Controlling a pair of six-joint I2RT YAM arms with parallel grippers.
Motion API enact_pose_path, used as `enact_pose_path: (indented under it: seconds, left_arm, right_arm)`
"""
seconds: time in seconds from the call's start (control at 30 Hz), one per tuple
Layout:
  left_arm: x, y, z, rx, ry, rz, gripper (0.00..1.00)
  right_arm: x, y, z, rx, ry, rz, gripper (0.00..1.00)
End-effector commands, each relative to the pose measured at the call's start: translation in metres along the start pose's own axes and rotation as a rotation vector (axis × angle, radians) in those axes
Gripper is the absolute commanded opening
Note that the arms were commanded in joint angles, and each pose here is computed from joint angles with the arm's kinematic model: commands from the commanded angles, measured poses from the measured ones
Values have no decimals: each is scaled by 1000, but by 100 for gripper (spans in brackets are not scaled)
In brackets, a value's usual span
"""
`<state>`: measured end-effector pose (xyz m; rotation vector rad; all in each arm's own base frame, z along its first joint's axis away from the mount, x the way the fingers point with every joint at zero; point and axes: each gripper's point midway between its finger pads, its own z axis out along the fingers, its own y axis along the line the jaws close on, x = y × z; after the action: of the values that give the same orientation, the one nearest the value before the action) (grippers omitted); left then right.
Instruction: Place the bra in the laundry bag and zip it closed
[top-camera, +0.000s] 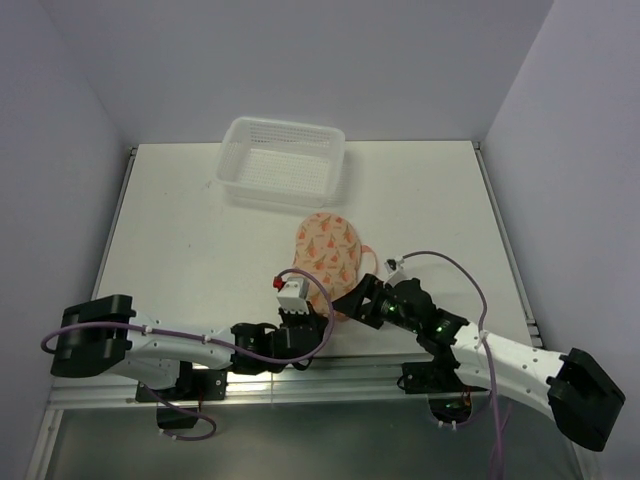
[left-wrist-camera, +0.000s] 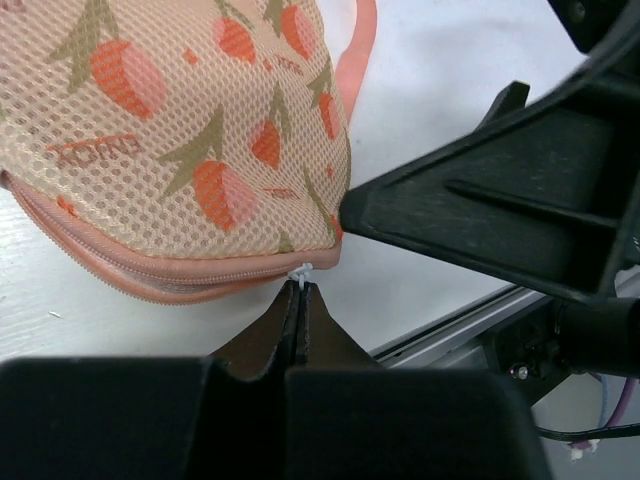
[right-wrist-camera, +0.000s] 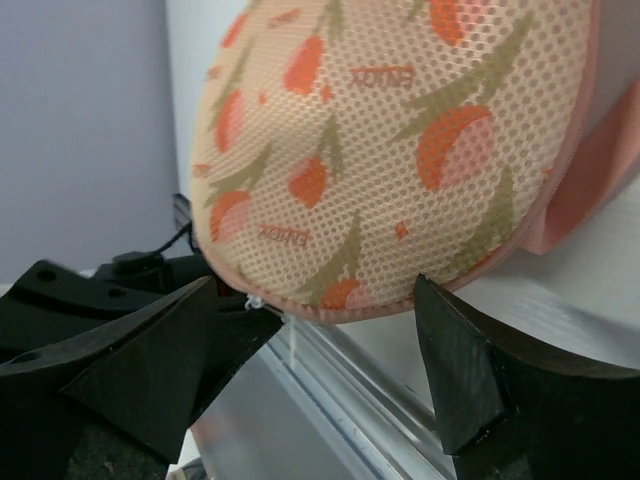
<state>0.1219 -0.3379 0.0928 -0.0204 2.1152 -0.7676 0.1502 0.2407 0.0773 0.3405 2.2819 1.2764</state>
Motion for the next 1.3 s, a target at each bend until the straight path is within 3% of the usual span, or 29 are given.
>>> enact_pose_path:
  seconds: [0.0,0.13,0.47,0.73,1.0,1.2,1.27]
  left_arm:
    - [-25,-10,-6,24,-66,-70,0]
    - [-29,-13,-6,49,-61,-111,0]
    - [-18,-11,-3,62,-35,-129,0]
    - [-41,7,-4,18,-103,-139,0]
    - [-34,0,-1,51,-78,-154,0]
    - [-23,-14,3,107,-41,-155,0]
    - [-20,-17,3,119,-32,-142,0]
  right_arm:
    - [-3,24,-9,-101,-20,6,87]
    - [-14,10,-19,-45,-105,3,96]
    - [3,36,-6,-134,17,46,96]
    - [-31,16,-33,-24,-204,-27,89]
    - [-11,12,-20,-48,-113,20,88]
    - [-13,35,-6,-102,-90,11,90]
    - [-12,33,1,-88,-84,16,85]
